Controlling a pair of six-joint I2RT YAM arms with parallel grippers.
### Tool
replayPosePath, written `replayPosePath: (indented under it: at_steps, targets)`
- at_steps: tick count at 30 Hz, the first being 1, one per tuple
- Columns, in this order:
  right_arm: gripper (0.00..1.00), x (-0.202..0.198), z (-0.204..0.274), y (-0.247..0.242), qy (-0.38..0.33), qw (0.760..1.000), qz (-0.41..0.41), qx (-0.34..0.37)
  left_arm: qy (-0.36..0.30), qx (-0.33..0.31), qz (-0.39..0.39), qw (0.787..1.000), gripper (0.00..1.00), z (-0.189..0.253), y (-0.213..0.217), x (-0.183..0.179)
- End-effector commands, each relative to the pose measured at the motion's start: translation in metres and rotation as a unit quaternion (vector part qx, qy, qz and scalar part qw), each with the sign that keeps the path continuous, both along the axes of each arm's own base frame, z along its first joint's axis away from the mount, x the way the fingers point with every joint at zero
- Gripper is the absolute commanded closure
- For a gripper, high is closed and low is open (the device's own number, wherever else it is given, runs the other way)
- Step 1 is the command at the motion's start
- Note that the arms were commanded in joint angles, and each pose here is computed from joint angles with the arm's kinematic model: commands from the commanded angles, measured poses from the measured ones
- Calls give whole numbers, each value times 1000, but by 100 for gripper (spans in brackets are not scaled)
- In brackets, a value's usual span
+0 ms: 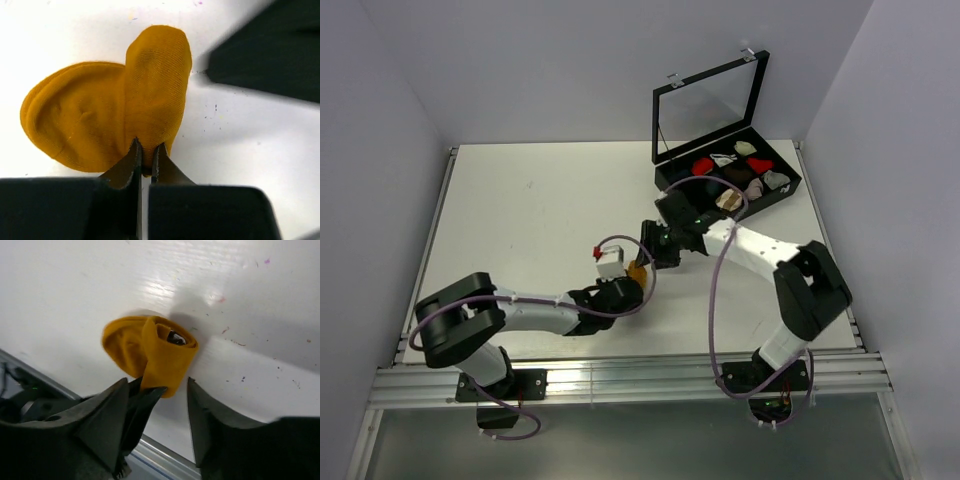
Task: Roll the socks
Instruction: Roll the sock at the center of the board.
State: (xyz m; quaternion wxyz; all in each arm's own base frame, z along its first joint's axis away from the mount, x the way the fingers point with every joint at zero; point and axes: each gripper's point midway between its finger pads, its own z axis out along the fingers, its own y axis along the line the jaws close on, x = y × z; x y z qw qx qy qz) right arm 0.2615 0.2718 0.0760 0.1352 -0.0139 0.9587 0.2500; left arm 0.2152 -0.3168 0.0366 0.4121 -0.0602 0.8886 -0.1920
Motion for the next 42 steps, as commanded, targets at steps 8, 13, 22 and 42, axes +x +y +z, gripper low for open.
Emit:
replayPosePath:
  at_steps: [8,13,22,42]
  targets:
    - [36,9,35,17,-66,987,-19,143,141,-200,28,969,99,-15,36,-18]
    - [35,-5,11,25,-40,982,-16,185,173,-233,52,956,99,-23,48,-19]
    - [35,-14,-20,40,-18,978,-6,207,216,-252,68,941,100,-41,57,-24]
    - [100,-8,-50,29,-23,988,12,150,192,-209,50,957,84,-33,54,-6]
